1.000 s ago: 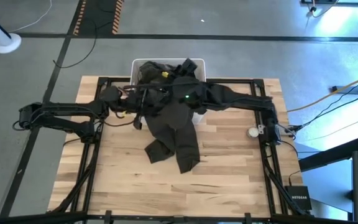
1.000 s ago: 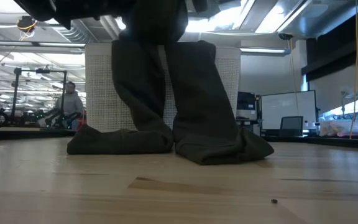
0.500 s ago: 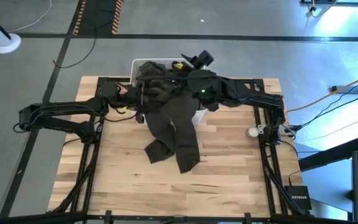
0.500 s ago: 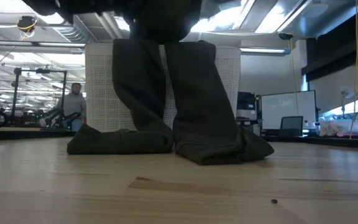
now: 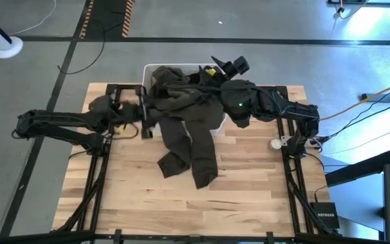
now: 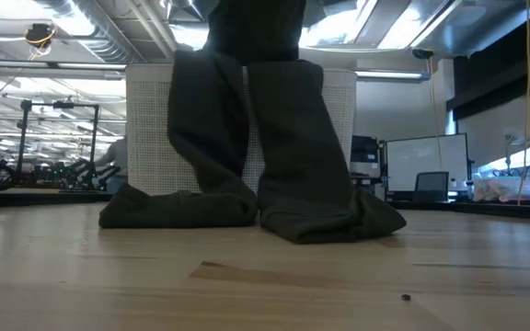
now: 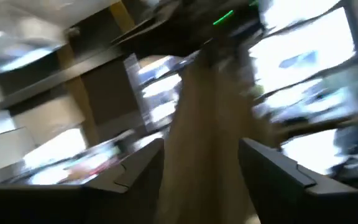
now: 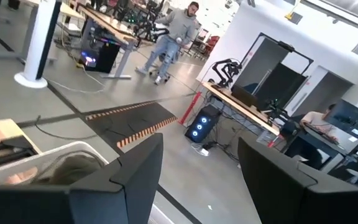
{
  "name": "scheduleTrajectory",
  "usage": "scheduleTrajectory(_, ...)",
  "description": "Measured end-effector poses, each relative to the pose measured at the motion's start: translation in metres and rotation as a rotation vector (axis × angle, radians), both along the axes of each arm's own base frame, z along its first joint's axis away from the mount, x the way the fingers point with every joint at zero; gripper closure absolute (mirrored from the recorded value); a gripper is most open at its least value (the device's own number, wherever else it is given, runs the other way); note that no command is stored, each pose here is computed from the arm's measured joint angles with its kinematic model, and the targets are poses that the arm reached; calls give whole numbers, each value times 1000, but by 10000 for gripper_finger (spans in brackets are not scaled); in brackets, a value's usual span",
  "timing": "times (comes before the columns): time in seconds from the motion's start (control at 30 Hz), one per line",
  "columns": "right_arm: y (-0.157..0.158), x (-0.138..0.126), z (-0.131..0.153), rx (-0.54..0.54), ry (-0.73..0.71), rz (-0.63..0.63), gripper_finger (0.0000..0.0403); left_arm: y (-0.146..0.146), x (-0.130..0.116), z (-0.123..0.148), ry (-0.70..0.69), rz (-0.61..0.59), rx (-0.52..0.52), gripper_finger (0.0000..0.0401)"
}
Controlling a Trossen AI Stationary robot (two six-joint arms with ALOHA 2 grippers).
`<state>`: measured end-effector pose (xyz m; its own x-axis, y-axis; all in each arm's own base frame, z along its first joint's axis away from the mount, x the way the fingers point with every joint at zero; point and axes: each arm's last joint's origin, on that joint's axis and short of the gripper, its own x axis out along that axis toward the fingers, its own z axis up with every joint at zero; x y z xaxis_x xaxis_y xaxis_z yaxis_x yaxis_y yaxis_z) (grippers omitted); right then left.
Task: Sort clothes
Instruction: Put the gray pants into the white laundry organizer
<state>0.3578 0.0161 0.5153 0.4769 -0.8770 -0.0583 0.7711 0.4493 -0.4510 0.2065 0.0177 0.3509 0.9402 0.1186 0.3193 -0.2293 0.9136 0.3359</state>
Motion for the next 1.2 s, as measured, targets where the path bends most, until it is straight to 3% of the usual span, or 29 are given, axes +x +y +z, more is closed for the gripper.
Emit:
scheduleTrajectory(0.13, 0, 0, 3, 5, -31, 6, 175, -21, 17, -5, -30, -205, 53, 203)
scheduleTrajectory(0.27, 0, 1, 3, 5, -38, 6, 175, -40, 39, -16, -79, -213, 149, 203)
scheduleTrajectory(0.53, 3, 1, 3, 10, -44, 30, 175, -52, 78, -30, -190, -5, 268, 203)
scheduleTrajectory(0.8, 11, 1, 5, 14, -64, 58, 175, -60, 129, -2, -195, 227, 354, 203)
scheduleTrajectory(1.2, 25, -2, 7, 10, -84, 41, 175, -54, 142, 18, -212, 346, 434, 203)
